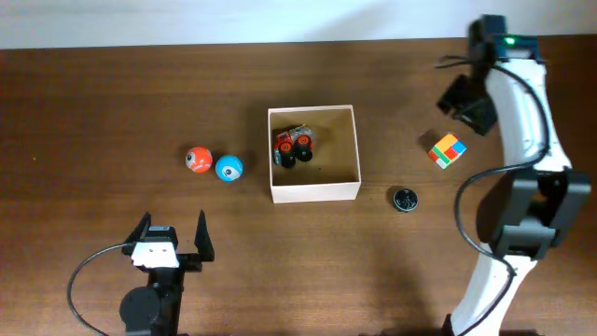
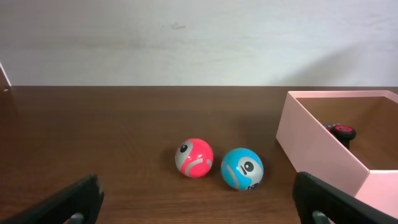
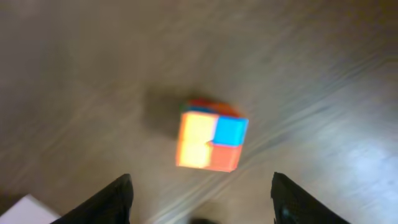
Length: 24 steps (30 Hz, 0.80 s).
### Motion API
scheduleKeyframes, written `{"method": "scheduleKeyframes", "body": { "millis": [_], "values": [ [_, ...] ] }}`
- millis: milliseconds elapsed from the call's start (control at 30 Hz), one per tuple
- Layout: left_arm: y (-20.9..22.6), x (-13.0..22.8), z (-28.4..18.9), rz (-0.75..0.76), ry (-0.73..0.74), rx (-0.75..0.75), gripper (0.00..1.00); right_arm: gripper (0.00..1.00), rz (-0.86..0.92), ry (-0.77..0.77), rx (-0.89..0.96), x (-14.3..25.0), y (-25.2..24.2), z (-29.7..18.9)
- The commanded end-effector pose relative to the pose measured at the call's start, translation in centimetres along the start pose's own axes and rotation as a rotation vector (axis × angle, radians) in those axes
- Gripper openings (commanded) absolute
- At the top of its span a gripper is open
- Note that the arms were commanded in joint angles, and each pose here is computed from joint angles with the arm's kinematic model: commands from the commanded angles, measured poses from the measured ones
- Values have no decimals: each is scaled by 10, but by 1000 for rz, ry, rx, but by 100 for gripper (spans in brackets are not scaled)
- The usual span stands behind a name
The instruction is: Pack container
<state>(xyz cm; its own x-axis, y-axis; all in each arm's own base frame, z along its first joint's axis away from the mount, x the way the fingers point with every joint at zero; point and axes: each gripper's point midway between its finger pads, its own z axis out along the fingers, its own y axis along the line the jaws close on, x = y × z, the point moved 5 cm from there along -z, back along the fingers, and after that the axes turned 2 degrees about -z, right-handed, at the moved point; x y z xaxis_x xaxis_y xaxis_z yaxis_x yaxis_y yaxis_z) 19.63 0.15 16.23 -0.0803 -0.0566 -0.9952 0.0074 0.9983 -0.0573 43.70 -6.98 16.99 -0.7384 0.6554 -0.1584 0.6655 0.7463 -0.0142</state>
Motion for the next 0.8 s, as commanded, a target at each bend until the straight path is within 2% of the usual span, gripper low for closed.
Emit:
{"method": "scheduleKeyframes", "body": {
  "millis": [0,300,667,767],
  "values": [
    [2,3,0,12,3,-11,99,68,-57,61,6,14,2,18],
    [2,3,0,12,3,-11,99,69,-57,99,-38,32,6,72],
    [2,3,0,12,4,-11,99,70,-55,72,-61,30,9,83],
    [2,3,0,12,4,-11,99,65,-55,68,-64,29,10,83]
  ]
}}
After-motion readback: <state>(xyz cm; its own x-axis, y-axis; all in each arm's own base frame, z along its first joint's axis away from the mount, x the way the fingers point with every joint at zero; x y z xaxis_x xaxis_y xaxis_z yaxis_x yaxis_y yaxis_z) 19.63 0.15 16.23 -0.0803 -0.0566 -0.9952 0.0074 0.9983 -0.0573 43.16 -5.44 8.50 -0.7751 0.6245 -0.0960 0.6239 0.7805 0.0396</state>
